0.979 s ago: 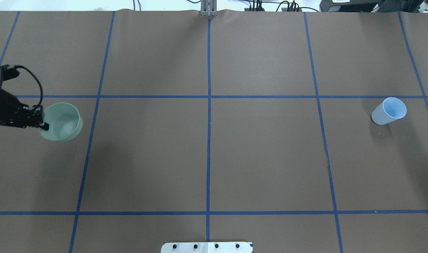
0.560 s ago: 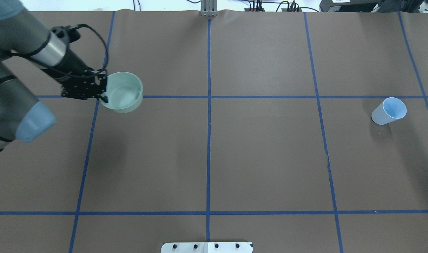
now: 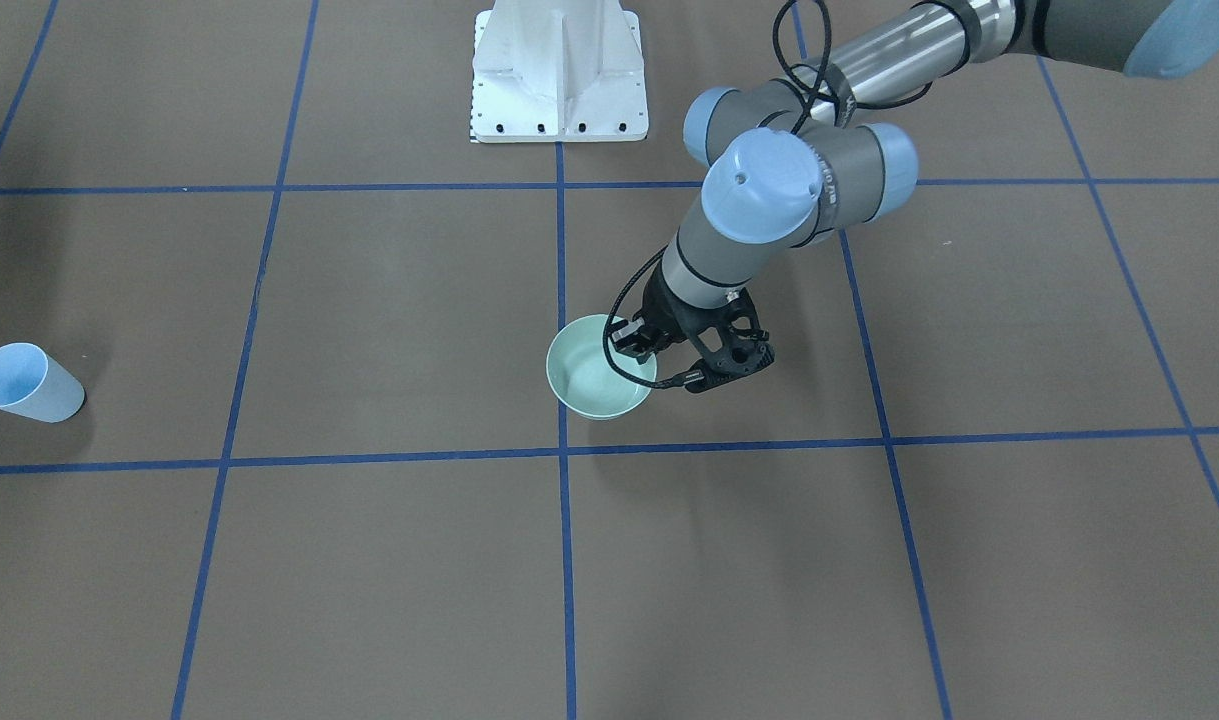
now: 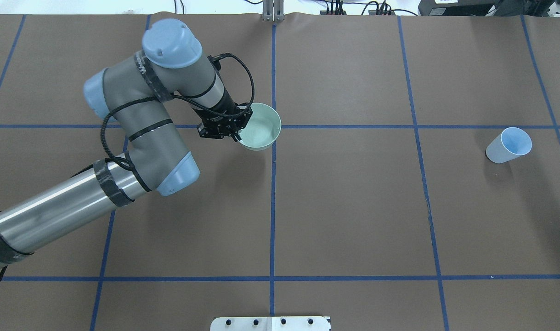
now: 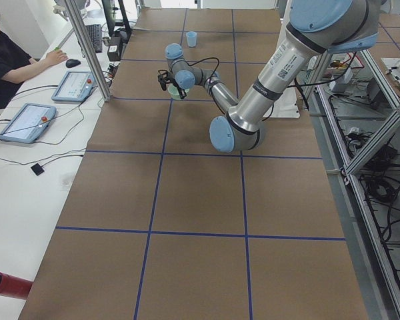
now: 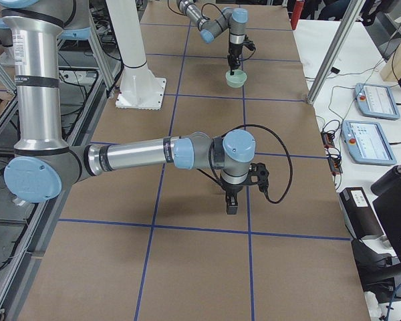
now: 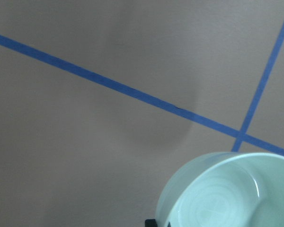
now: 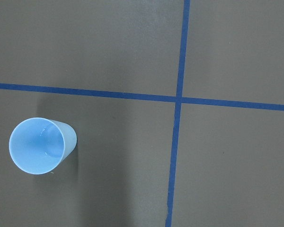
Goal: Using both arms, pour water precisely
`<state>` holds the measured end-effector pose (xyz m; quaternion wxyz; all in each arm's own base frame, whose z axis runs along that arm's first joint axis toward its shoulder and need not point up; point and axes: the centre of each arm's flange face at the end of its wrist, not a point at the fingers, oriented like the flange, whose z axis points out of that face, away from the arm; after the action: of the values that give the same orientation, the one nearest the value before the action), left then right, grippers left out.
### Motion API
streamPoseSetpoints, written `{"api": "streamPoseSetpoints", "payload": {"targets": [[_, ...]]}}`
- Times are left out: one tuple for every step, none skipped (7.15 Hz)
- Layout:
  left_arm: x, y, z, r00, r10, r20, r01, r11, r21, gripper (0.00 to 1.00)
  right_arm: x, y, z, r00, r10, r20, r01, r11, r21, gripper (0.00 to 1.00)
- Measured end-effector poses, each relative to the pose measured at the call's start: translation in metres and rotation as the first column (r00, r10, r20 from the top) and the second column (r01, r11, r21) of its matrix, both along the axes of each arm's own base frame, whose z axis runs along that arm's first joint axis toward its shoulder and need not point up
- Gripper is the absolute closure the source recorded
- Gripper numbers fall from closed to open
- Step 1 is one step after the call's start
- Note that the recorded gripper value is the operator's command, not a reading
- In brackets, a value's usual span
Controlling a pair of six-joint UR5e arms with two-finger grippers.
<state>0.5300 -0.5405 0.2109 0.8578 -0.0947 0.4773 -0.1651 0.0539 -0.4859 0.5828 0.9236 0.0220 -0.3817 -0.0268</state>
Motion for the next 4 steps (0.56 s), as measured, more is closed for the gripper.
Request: {"api": "streamPoseSetpoints", "payload": {"targets": [[0.030,0.002,0.003,1.000,-0.007,0.007,0.007,1.000,0.007,1.00,0.000,0.000,0.001,1.000,0.000,0.000,0.000,1.000,-0.002,0.00],[0.054,0.005,0.000,1.000,-0.014,0.021,0.014,1.000,0.019,1.00,0.000,0.000,0.001,1.000,0.000,-0.001,0.000,1.000,-0.003,0.00],[0.066,0.006,-0.002,0.999,-0.016,0.031,0.016,1.000,0.026,1.00,0.000,0.001,0.002,1.000,0.000,-0.001,0.000,1.000,-0.004,0.00],[0.070,0.005,-0.001,0.999,-0.017,0.038,0.016,0.999,0.029,0.26,0.000,0.001,0.002,1.000,0.000,-0.002,0.000,1.000,-0.004,0.00]]}}
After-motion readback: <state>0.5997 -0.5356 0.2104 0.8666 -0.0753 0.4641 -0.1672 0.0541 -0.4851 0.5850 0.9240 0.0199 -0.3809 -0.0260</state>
